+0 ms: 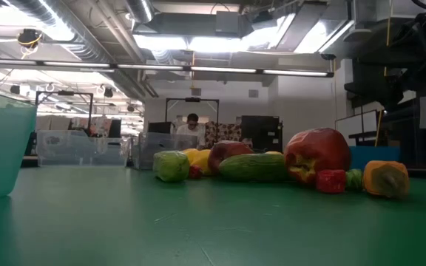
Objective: Sort produce into baskets
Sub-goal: Put the eggplant into the bottom black bin, then put the cucumber into the top black bin
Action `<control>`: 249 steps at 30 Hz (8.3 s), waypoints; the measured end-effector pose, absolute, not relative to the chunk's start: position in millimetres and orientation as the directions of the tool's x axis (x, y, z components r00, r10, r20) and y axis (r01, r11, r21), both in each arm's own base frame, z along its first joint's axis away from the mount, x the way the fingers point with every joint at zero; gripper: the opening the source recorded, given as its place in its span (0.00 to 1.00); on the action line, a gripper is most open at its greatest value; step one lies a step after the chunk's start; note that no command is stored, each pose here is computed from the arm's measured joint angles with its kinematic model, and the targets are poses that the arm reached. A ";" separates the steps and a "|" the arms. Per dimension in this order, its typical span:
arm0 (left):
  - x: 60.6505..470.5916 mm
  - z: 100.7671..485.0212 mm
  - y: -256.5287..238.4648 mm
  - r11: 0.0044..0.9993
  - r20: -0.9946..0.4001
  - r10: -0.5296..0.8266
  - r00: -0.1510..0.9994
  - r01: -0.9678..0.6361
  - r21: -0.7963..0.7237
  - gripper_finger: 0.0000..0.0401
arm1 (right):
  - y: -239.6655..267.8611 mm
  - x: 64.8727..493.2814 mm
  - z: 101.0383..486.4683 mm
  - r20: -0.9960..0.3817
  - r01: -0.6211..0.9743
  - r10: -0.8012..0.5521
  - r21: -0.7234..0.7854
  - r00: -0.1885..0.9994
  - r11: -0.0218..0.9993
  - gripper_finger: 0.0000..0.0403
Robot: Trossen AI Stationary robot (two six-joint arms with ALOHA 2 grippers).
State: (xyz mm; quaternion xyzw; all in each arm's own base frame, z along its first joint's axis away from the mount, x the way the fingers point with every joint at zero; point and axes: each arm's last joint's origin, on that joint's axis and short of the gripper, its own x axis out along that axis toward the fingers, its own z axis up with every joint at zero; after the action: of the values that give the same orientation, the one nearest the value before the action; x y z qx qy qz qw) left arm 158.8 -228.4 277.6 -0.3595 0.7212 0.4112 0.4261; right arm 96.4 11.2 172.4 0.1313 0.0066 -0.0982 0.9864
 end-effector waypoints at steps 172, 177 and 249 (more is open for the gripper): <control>307.8 230.1 23.0 0.876 -0.715 0.450 0.535 -0.422 0.234 0.40 | 10.6 96.3 172.6 -0.035 0.216 -0.213 0.237 0.976 0.947 0.93; 291.1 257.2 48.4 0.714 -0.593 0.644 0.484 -0.658 0.239 0.40 | 10.6 96.3 172.6 -0.035 0.216 -0.213 0.237 0.976 0.947 0.93; 341.2 271.3 96.5 0.984 -0.650 0.090 0.754 -0.170 -0.061 0.65 | 10.5 96.3 172.6 -0.036 0.220 -0.217 0.210 0.976 0.953 0.93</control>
State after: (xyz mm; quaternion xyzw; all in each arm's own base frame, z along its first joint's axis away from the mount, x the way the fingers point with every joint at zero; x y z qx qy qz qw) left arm 341.2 96.5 271.3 -0.0579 0.3434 0.0694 0.9348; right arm 96.3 10.5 172.6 0.1072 0.0061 -0.1105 0.9881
